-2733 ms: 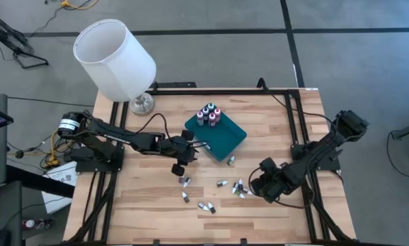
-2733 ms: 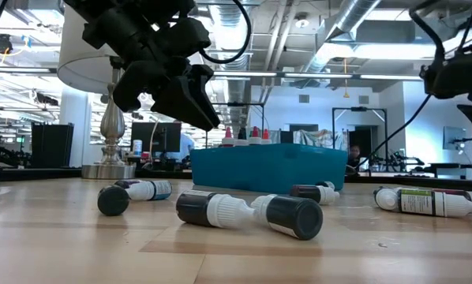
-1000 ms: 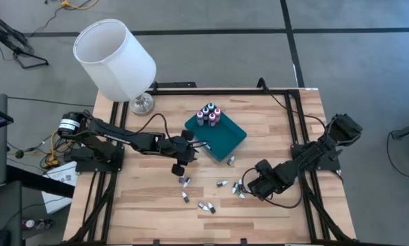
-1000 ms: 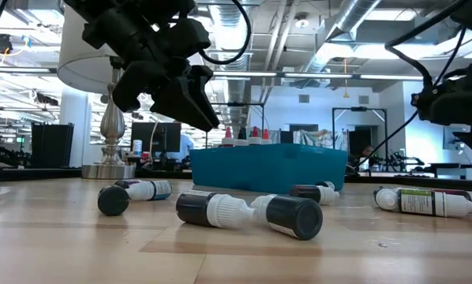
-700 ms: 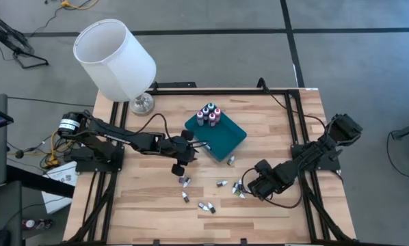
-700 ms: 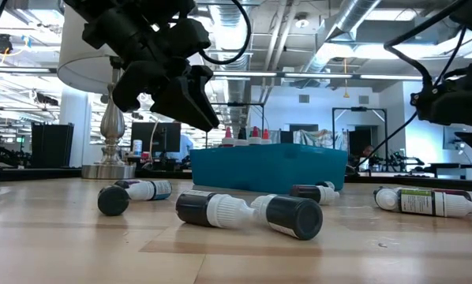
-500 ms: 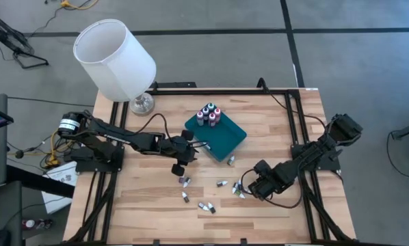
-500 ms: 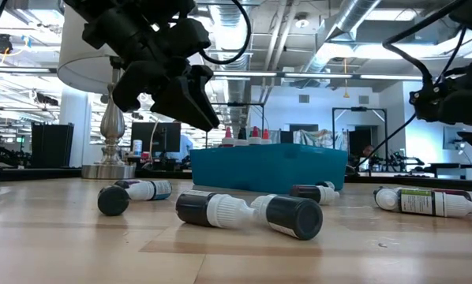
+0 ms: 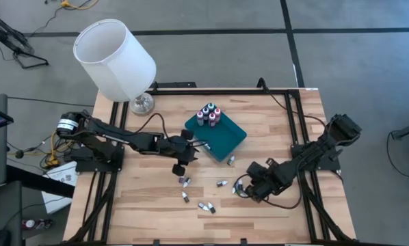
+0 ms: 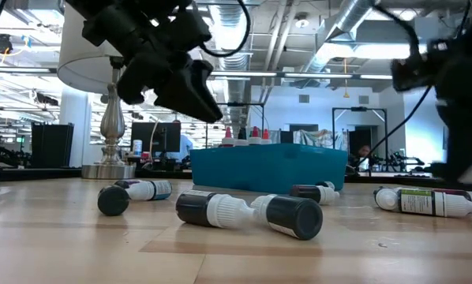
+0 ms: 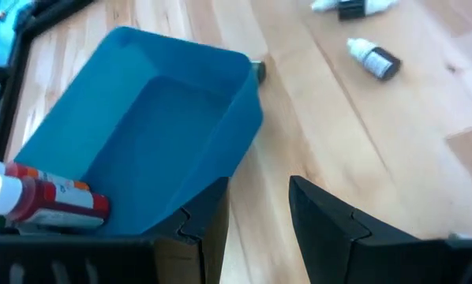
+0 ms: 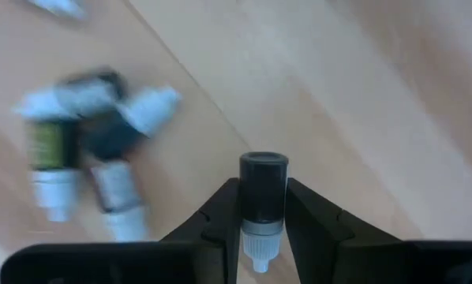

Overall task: Pick & Place food coloring
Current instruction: Put the small green food coloring bottle into the blue bin

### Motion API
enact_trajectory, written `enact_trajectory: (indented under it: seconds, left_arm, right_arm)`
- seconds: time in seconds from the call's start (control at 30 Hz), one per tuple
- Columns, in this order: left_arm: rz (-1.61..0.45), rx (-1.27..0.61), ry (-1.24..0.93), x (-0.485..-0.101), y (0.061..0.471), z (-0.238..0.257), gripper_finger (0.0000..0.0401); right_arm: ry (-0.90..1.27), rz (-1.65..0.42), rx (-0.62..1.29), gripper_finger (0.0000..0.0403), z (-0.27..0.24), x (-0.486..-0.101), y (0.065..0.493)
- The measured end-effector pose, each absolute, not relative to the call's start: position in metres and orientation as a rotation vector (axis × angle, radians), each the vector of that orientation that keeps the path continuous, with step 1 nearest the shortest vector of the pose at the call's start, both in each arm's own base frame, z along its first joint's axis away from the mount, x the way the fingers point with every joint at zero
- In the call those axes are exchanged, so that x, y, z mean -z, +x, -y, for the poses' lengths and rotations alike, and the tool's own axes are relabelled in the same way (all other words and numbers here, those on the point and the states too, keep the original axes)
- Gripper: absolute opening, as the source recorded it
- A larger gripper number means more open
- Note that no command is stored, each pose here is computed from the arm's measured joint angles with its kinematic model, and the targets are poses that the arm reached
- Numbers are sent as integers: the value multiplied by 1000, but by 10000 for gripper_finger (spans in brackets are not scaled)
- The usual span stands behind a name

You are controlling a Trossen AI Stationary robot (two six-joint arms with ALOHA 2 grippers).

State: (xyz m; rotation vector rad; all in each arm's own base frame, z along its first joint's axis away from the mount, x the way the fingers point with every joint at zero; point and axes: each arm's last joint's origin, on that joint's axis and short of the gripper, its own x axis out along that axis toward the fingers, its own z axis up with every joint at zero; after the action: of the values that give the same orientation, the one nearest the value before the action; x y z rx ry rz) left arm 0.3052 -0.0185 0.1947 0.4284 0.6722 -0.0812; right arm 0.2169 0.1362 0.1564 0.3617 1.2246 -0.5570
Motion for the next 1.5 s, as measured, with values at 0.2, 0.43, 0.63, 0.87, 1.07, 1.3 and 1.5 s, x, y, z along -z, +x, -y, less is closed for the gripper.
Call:
enact_trajectory:
  seconds: [0.2,0.43,0.63,0.87,1.07,1.3,1.5]
  left_arm:
    - [-598,97,396,-215,296,35,128]
    - [-572,64,383,-227,283,63,128]
    - [-573,11,352,-226,276,82,128]
    - [-557,-69,266,-226,271,95,128]
    - [-560,-104,200,-224,270,99,128]
    - [-581,-143,152,-216,272,101,128]
    - [-595,-150,157,-212,272,103,128]
  right_arm:
    - [133,-1116,486,78,-135,-180,235]
    - [-131,-1049,479,78,-113,-193,255]
    - [-264,-1075,467,78,-84,-194,271]
    - [-369,-1077,430,78,-56,-197,287]
    - [-411,-1030,324,78,-39,-199,301]
    - [-415,-987,152,78,-27,-196,311]
    - [-345,-988,72,78,-17,-195,313]
